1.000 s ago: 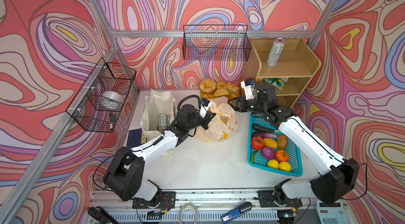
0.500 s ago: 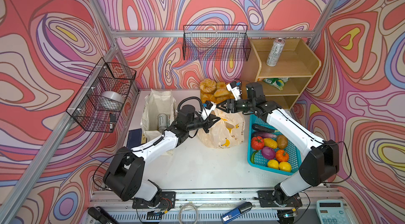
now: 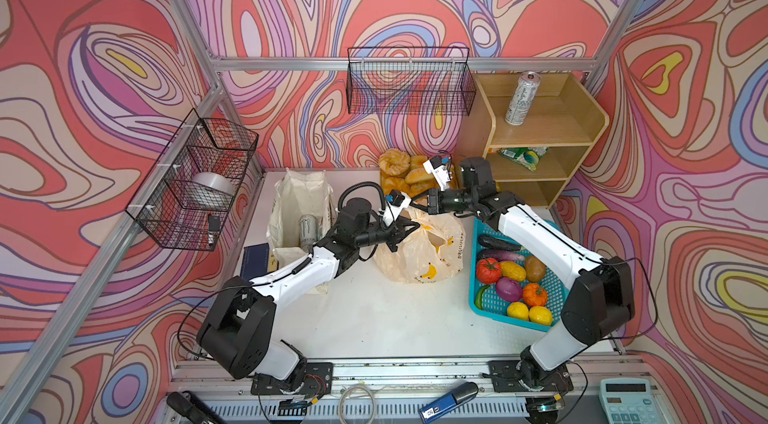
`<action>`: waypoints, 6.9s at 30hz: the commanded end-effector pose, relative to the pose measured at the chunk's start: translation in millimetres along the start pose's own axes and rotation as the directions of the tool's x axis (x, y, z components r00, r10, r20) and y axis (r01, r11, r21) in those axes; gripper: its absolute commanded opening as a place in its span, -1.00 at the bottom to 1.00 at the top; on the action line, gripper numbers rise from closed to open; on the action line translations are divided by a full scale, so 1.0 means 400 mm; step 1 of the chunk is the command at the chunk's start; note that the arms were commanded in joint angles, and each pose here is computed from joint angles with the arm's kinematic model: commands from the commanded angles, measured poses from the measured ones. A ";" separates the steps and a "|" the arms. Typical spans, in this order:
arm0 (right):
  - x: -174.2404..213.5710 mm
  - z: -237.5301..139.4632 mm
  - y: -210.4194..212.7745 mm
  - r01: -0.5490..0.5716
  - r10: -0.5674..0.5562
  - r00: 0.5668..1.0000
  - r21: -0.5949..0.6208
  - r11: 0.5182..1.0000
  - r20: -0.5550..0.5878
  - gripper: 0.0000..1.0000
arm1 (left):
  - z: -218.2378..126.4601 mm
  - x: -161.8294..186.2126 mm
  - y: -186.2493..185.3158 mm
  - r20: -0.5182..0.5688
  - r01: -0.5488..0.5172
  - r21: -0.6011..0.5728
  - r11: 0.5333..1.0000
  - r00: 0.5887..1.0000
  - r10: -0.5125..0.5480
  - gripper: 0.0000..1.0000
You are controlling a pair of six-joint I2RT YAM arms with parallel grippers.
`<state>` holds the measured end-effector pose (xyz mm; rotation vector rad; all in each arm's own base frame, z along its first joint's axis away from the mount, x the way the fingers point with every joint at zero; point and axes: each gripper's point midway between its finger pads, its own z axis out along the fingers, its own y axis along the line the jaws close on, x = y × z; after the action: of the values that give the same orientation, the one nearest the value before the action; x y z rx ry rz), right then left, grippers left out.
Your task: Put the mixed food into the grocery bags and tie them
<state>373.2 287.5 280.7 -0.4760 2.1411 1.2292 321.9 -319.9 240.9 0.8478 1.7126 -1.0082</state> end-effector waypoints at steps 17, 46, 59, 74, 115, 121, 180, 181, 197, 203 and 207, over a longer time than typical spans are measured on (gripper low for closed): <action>0.143 -0.115 -0.044 -0.096 0.077 0.989 0.148 0.984 0.127 -1.00 | 0.027 0.015 0.153 -0.005 0.478 -0.119 0.870 0.876 -0.482 -1.00; -0.013 -0.043 -0.030 0.032 -0.031 1.000 0.247 0.968 -0.008 0.47 | 0.031 0.036 0.132 -0.099 0.392 -0.175 0.903 0.906 -0.412 -1.00; -0.016 0.039 -0.095 0.009 0.010 0.997 0.258 0.966 -0.072 0.40 | 0.036 0.037 0.120 -0.113 0.377 -0.160 0.912 0.911 -0.396 -1.00; -0.020 0.042 -0.100 0.010 0.008 0.997 0.231 0.973 -0.079 -1.00 | 0.039 0.043 0.126 -0.116 0.388 -0.173 0.905 0.905 -0.410 -1.00; 0.200 0.010 -0.192 -0.120 0.149 0.986 0.288 0.950 -0.081 -1.00 | 0.040 0.033 0.063 -0.172 0.454 0.052 0.889 0.881 -0.440 -0.60; 0.197 0.008 -0.188 -0.113 0.141 0.987 0.285 0.952 -0.077 -1.00 | 0.044 0.038 0.037 -0.191 0.470 0.131 0.873 0.876 -0.443 -0.40; 0.130 -0.031 -0.087 -0.650 0.655 0.747 -0.081 0.755 0.111 0.23 | 0.050 0.026 -0.008 -0.047 -0.112 -0.211 0.971 0.993 0.104 -1.00; 0.128 -0.027 -0.089 -0.651 0.657 0.746 -0.085 0.754 0.110 0.22 | 0.051 0.028 -0.013 -0.049 -0.113 -0.198 0.974 0.993 0.105 -1.00; 0.157 0.053 -0.067 -0.693 0.700 0.715 -0.144 0.707 -0.004 0.08 | 0.077 0.068 -0.034 -0.139 -0.149 -0.115 0.982 0.981 0.133 -1.00; 0.151 0.082 -0.058 -0.692 0.697 0.716 -0.186 0.698 -0.046 -1.00 | 0.076 0.081 -0.032 -0.175 -0.148 -0.121 0.982 0.976 0.126 -1.00; 0.143 0.084 -0.062 -0.671 0.676 0.735 -0.188 0.717 -0.046 -1.00 | 0.053 0.074 -0.023 -0.157 -0.123 -0.173 0.977 0.983 0.096 -0.59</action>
<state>363.2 285.7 187.1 0.4793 2.3036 1.7436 323.4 -330.9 193.9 0.8883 1.8871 -0.6697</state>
